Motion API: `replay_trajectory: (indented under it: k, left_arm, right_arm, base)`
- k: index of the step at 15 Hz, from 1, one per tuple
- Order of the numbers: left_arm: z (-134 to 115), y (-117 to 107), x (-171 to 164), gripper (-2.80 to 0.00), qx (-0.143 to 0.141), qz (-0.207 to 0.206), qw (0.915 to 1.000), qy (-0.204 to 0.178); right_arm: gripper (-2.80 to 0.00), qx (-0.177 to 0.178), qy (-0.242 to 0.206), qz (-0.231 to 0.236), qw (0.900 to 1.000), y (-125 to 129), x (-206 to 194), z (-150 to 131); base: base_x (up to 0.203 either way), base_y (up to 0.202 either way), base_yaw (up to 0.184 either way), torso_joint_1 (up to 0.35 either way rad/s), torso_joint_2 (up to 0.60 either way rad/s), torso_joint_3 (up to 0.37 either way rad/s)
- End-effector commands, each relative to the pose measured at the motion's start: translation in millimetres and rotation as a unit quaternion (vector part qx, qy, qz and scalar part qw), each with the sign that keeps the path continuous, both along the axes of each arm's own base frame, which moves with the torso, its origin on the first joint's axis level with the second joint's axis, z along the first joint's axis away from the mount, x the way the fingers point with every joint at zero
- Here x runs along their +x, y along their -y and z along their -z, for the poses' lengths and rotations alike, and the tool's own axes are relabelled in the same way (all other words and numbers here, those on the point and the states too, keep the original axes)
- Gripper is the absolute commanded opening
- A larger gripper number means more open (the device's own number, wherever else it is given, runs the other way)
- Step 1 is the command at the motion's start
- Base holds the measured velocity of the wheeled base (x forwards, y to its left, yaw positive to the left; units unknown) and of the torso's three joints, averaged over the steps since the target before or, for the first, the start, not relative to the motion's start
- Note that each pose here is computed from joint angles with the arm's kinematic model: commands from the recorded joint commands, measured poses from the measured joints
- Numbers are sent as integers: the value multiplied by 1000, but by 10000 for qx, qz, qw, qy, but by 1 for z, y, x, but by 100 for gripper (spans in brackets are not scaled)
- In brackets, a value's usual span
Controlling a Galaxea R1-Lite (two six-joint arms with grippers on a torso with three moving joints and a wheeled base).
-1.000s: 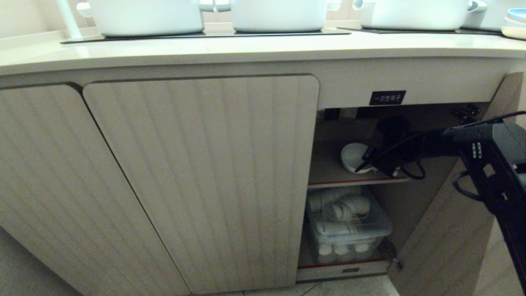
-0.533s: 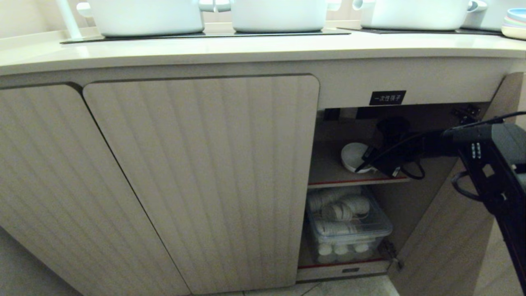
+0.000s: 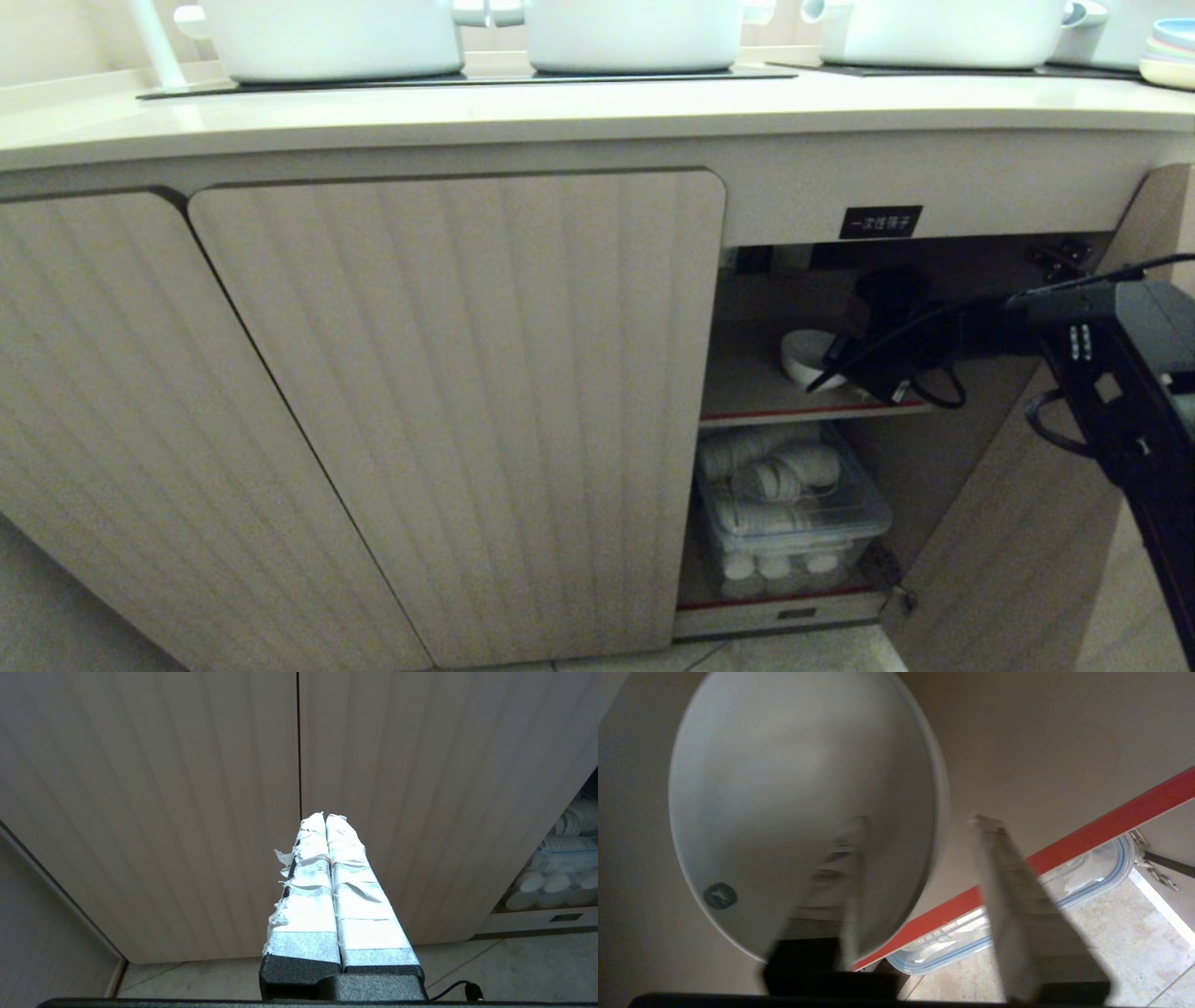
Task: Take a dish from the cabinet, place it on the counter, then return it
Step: Put it back into the cabinet
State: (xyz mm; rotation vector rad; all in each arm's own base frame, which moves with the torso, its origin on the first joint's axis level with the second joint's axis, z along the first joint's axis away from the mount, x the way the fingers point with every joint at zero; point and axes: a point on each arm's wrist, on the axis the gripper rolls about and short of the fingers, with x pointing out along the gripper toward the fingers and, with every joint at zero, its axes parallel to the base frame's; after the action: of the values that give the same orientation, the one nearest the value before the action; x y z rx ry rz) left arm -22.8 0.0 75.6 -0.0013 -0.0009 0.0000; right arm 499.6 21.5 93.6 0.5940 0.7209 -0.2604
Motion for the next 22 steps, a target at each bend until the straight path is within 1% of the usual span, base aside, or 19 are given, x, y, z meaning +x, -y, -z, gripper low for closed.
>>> replay_trajectory:
  k: [1, 12, 16, 22]
  left_arm:
    - [0, 0, 0, -280, -1, 0, 10000, -2]
    - [0, 0, 0, -280, -1, 0, 10000, -4]
    - [0, 0, 0, -280, 6, -8, 10000, 3]
    - [0, 0, 0, -280, -1, 0, 10000, 3]
  right_arm:
    - [0, 9, 6, 16, 10000, 0, 0, 0]
    - [0, -4, 128, 12, 9999, -1, 1, -3]
    - [0, -219, 126, 0, 9997, -2, 1, -3]
    - [0, -386, 145, 45, 9991, -3, 1, -5]
  base:
    - [0, 0, 0, 0, 0, 0]
    - [0, 0, 0, 0, 0, 0]
    - [0, 0, 0, 0, 0, 0]
    - [0, 0, 0, 0, 0, 0]
